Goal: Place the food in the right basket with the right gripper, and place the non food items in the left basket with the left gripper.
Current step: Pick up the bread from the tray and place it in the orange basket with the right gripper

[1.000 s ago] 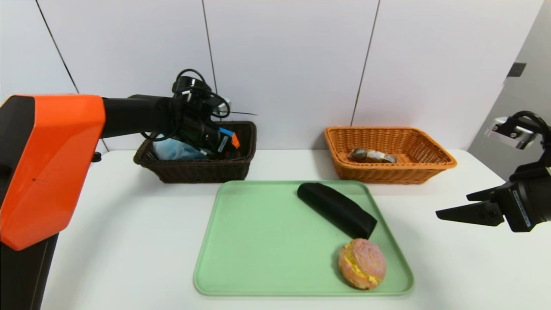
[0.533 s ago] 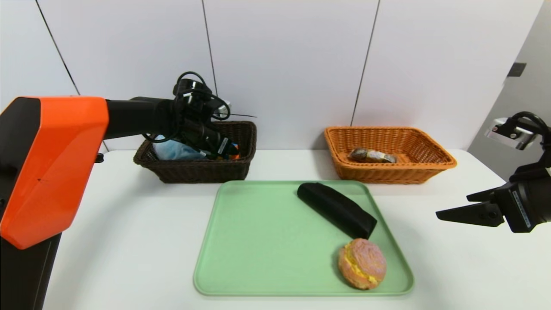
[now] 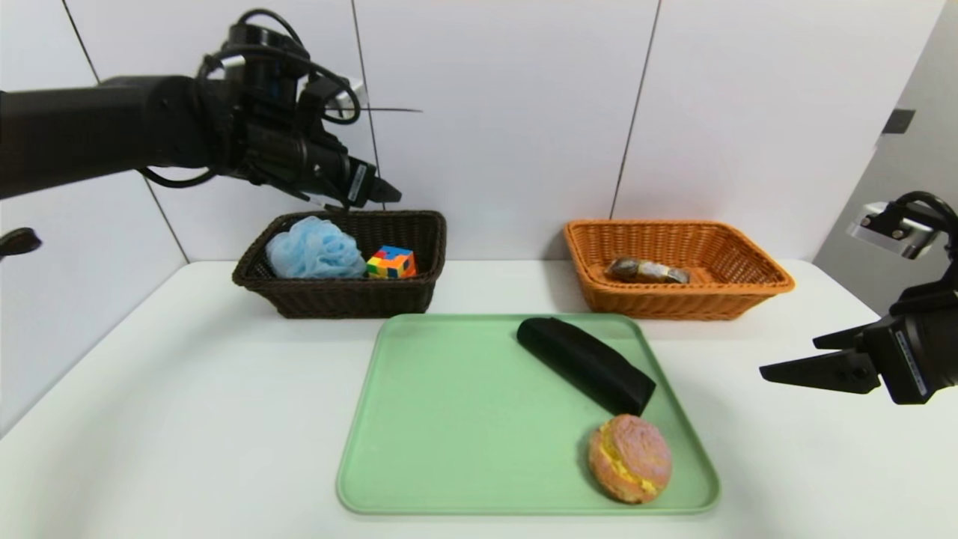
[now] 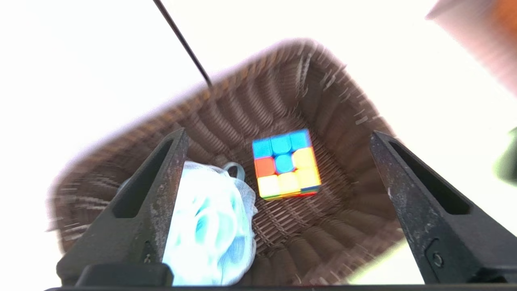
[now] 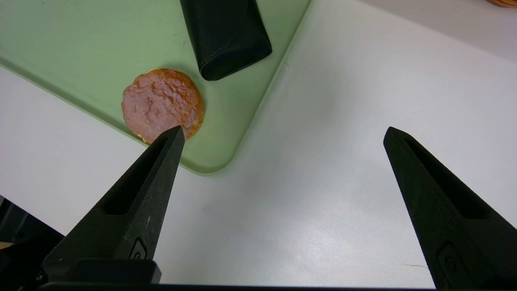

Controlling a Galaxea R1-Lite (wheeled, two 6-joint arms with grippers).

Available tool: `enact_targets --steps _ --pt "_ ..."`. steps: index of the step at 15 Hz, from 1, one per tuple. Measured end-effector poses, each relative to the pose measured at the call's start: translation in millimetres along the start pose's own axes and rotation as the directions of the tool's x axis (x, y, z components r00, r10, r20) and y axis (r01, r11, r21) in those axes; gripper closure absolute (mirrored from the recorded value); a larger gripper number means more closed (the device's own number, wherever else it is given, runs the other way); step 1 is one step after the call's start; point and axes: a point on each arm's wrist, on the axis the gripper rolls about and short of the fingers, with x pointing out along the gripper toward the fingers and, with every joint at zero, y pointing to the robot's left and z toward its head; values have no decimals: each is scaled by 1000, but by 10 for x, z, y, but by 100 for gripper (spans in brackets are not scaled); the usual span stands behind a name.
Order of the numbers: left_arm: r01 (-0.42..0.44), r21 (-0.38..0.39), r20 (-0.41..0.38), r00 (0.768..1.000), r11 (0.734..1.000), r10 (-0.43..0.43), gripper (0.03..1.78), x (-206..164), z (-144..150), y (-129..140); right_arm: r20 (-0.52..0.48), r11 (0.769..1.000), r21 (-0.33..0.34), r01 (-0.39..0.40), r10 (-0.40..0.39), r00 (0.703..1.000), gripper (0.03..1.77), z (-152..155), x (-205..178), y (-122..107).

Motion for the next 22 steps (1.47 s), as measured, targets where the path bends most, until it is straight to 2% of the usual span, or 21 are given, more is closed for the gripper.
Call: enact_targets --steps 2,5,8,11,13,22 --pt "26 -3 29 999 1000 -25 19 -371 170 -144 3 1000 -2 1 -1 1000 10 1 -8 4" --pt "47 -70 26 999 996 -45 16 -704 297 -441 7 1000 -4 3 -3 1000 10 4 -20 7" --pt "32 -137 -15 999 990 -34 14 -840 332 -798 6 1000 -3 9 -9 1000 10 4 -23 7" --pt "91 -237 -48 993 967 -106 14 -917 328 -1098 10 1000 0 10 -10 1000 10 8 -29 8" --pt "120 -273 -91 984 954 -150 14 -952 292 -1254 14 1000 -1 11 -11 1000 10 12 -39 11" --pt "175 -234 -128 970 956 -209 12 -904 248 -1500 30 1000 -13 13 -13 999 10 32 -74 21"
